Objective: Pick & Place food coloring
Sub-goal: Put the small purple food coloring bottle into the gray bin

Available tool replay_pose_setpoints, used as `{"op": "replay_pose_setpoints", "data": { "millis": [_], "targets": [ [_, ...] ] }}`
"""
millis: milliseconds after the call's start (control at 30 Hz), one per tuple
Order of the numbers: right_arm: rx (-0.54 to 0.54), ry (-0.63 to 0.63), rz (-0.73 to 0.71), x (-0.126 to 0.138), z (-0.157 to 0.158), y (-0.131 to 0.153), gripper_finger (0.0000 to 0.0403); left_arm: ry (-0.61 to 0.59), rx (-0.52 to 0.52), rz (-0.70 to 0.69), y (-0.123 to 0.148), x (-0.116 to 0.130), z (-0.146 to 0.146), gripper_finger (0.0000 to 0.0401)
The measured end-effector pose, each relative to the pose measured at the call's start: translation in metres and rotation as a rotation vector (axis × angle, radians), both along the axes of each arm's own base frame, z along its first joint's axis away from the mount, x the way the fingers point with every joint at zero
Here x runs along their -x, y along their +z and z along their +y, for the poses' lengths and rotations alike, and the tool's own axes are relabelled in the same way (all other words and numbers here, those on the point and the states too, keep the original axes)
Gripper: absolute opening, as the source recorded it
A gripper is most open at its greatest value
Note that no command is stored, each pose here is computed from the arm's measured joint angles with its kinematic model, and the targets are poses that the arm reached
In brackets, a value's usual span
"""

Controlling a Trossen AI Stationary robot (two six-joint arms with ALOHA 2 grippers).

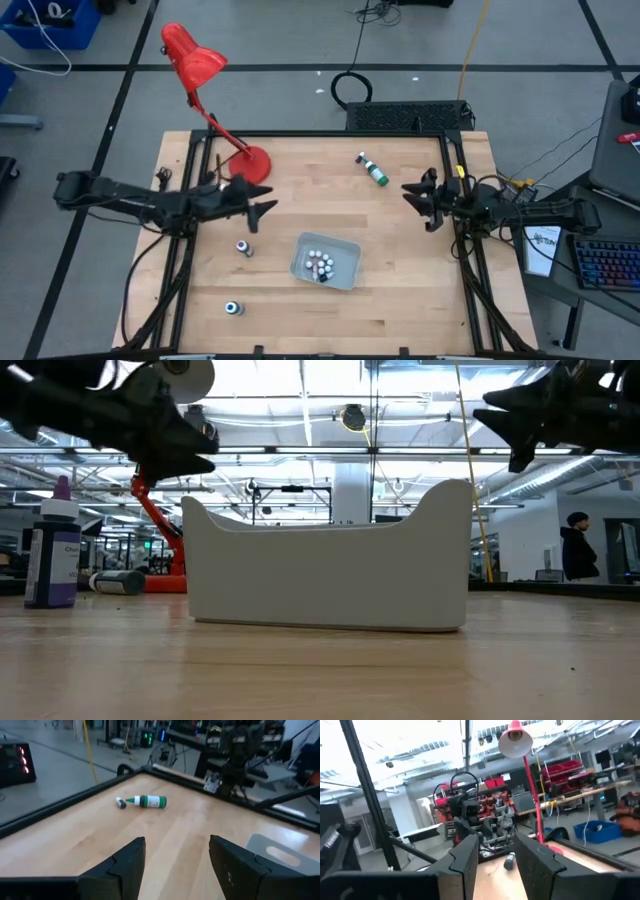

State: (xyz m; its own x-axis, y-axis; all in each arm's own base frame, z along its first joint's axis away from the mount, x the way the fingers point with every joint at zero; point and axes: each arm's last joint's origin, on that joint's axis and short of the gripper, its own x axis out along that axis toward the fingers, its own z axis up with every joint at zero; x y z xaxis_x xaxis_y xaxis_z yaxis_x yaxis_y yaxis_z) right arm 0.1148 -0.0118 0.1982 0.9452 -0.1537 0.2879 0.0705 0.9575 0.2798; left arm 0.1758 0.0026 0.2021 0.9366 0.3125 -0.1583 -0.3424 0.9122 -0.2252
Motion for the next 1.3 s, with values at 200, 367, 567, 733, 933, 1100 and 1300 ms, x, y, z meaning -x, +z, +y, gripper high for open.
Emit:
{"op": "replay_pose_setpoints", "data": {
  "millis": [200, 367, 567, 733, 933, 1100, 1300],
  "targets": [
    [0.023, -0.168, 0.124, -0.004, -0.006, -0.001, 0.0116, 0.008, 0.001, -0.026, -0.011, 0.013, -0.005, 0.0216],
    [0.099, -0.433, 0.49, -0.03, -0.023, 0.09, 0.0116, 0.002, 0.019, -0.011, -0.015, 0.014, -0.007, 0.0219],
    [0.028, -0.262, 0.917, -0.106, -0.073, 0.148, 0.0116, 0.035, 0.015, -0.013, -0.015, 0.013, -0.006, 0.0219],
    [0.044, -0.212, 1.181, -0.17, -0.131, 0.124, 0.0116, 0.055, 0.014, -0.011, -0.015, 0.013, -0.006, 0.0219],
    [-0.016, -0.219, 1.439, -0.19, -0.206, 0.077, 0.0116, 0.055, 0.021, -0.01, -0.016, 0.013, -0.006, 0.0218],
    [-0.046, -0.17, 1.594, -0.181, -0.24, 0.04, 0.0116, 0.008, 0.062, -0.004, -0.017, 0.013, -0.007, 0.0219],
    [0.14, -0.029, 1.684, -0.177, -0.253, 0.022, 0.0116, -0.031, 0.105, 0.013, -0.02, 0.013, -0.008, 0.0222]
  ]
}}
